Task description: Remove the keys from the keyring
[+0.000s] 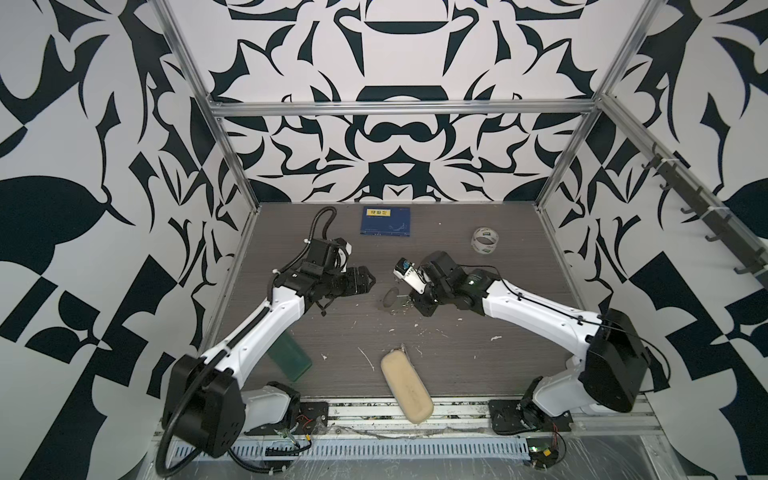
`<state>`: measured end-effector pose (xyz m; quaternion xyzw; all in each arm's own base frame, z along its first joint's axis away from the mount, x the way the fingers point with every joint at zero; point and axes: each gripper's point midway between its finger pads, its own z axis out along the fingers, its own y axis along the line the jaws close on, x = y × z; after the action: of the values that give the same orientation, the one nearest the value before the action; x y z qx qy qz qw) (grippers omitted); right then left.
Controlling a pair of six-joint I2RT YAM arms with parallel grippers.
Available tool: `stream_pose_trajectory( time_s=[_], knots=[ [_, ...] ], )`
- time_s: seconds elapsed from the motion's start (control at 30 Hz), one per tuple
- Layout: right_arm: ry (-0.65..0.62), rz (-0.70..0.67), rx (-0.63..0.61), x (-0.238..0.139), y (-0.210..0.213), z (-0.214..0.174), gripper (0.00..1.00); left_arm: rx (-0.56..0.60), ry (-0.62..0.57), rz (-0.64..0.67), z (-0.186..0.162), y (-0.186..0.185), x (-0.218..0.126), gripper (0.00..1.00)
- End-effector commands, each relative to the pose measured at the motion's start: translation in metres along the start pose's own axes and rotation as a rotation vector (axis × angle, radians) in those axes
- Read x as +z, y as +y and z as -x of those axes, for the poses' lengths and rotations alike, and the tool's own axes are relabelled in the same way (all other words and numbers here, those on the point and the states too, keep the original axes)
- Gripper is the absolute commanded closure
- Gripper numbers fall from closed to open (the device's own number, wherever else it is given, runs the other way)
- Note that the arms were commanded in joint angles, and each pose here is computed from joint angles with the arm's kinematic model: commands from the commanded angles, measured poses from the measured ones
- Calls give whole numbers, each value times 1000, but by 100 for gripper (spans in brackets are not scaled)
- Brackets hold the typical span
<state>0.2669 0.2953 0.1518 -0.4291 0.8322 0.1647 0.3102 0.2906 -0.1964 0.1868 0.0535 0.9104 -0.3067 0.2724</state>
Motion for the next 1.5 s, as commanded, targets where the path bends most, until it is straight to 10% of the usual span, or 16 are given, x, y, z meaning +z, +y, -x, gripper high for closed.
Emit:
stream_pose_trajectory(
  time_s=[0.0,0.33,0.83,1.47],
  knots=[
    [-234,108,32,-26,16,42,100,196,-105,-127,11,-32,-20,19],
    [-590,315,184,-67,15,71,100,376,-195,-300,9,-77,-32,33],
    [-707,397,189,-75,-3,89,100,394,-80,-295,11,-65,27,72],
    [-705,475,237,-73,-5,85,100,352,-41,-354,-29,-75,60,61]
  ],
)
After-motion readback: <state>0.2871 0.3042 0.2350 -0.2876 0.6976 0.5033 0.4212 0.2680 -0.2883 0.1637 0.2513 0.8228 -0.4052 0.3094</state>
